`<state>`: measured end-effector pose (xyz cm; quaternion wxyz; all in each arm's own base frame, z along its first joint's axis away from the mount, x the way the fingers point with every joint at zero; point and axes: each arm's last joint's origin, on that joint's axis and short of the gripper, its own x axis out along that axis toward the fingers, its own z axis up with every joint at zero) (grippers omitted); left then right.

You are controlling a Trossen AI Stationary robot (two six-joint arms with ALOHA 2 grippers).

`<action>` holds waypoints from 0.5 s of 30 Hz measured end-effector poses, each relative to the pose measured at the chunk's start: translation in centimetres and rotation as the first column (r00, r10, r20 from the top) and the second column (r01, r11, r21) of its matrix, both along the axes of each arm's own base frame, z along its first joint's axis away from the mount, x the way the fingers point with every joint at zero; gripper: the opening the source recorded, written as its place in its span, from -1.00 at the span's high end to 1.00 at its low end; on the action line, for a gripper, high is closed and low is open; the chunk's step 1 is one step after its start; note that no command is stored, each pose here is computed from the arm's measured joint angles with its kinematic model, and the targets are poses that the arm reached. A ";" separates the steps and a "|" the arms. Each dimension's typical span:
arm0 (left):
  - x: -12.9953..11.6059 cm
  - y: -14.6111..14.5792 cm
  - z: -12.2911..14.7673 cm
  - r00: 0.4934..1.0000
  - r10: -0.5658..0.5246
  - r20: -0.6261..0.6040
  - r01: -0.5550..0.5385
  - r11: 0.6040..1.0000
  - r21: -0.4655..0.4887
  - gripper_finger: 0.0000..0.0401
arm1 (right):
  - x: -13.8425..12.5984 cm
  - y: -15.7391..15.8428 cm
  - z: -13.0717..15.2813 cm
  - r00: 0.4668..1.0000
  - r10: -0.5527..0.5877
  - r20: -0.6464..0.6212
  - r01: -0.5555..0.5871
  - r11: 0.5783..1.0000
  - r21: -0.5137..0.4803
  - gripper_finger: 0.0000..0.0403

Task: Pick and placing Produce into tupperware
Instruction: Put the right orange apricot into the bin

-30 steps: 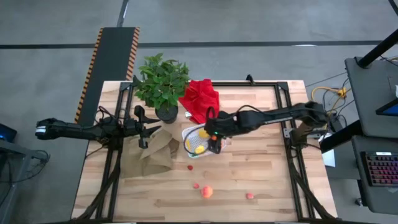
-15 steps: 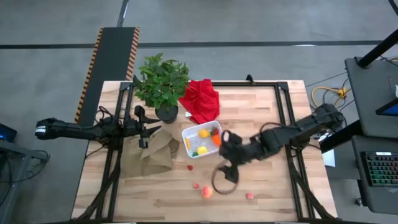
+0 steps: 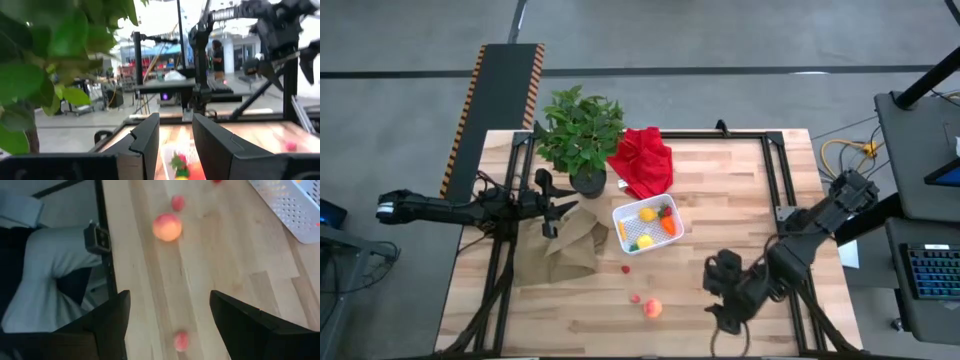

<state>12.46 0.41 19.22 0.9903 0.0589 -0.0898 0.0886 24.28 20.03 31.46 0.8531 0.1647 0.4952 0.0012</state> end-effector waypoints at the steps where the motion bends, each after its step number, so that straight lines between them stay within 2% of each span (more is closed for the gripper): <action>1: 0.0 0.0 0.2 1.000 0.000 0.019 0.000 1.000 0.000 0.48 | -0.4 0.4 0.0 1.000 0.018 0.003 -0.018 1.000 -0.012 -0.31; 8: -0.2 0.0 0.7 0.997 -0.009 0.083 0.013 0.999 -0.051 0.48 | -3.9 3.0 -1.2 0.994 0.109 -0.012 -0.109 0.983 -0.150 -0.30; 11: -0.2 0.0 0.7 0.997 -0.005 0.081 0.009 0.999 -0.052 0.48 | -5.2 3.6 -2.6 0.995 0.099 -0.032 -0.103 0.981 -0.166 -0.30; 15: -0.2 0.1 0.7 0.997 0.010 0.081 -0.006 0.998 -0.057 0.48 | -6.6 4.0 -5.1 0.997 0.025 -0.072 -0.036 0.987 -0.156 -0.30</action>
